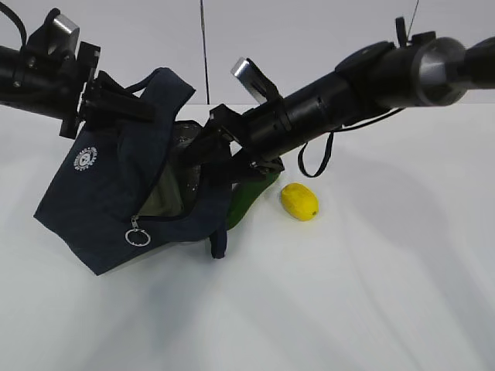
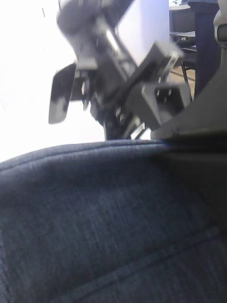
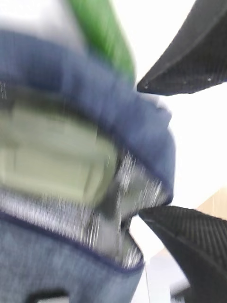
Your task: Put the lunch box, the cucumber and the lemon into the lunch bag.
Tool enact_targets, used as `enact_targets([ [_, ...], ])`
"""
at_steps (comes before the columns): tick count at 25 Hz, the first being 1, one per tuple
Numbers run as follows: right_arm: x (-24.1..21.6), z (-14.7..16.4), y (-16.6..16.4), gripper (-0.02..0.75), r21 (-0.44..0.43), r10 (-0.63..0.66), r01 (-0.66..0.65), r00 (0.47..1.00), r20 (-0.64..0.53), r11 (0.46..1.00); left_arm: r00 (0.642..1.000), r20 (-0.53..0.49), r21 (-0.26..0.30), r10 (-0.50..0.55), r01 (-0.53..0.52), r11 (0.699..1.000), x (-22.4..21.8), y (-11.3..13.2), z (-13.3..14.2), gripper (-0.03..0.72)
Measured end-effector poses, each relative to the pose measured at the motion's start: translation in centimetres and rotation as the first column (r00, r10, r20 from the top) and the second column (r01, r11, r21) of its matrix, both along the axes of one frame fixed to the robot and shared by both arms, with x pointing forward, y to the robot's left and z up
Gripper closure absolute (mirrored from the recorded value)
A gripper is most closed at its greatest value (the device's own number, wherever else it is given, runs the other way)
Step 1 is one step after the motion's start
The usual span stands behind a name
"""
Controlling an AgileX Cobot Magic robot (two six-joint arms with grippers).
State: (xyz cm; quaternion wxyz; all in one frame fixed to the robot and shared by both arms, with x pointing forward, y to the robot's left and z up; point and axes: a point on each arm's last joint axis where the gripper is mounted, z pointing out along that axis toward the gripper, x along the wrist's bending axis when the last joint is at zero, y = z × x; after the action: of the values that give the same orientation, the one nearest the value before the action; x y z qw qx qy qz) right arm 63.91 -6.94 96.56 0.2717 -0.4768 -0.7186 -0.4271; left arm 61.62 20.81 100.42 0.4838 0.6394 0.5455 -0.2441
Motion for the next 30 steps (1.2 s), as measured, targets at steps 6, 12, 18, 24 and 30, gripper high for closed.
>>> enact_targets([
  [6,0.0,4.6,-1.4,0.198,-0.240,0.025,0.002,0.994,0.106,0.971,1.000,0.000,0.000,0.000,0.000,1.000,0.0,0.0,0.0,0.694],
  [12,-0.5,7.4,-3.7,0.198,-0.487,0.004,0.061,0.991,0.132,0.871,1.000,0.000,0.012,-0.010,0.010,1.000,-0.1,0.0,-0.1,0.694],
  [18,-0.4,7.2,-5.2,0.197,-0.633,-0.114,0.136,0.991,0.075,0.763,0.999,-0.010,0.054,-0.042,0.043,0.998,-0.4,1.1,-0.4,0.694],
  [24,-0.5,7.1,-5.3,0.197,-0.643,-0.155,0.156,0.986,0.058,0.750,1.000,-0.016,0.090,0.019,-0.017,0.996,-0.1,4.8,-0.7,0.694],
  [30,-0.3,7.2,-5.2,0.197,-0.629,-0.168,0.175,0.983,0.072,0.757,0.997,-0.050,0.187,0.062,-0.052,0.981,-0.4,8.4,-1.5,0.694],
])
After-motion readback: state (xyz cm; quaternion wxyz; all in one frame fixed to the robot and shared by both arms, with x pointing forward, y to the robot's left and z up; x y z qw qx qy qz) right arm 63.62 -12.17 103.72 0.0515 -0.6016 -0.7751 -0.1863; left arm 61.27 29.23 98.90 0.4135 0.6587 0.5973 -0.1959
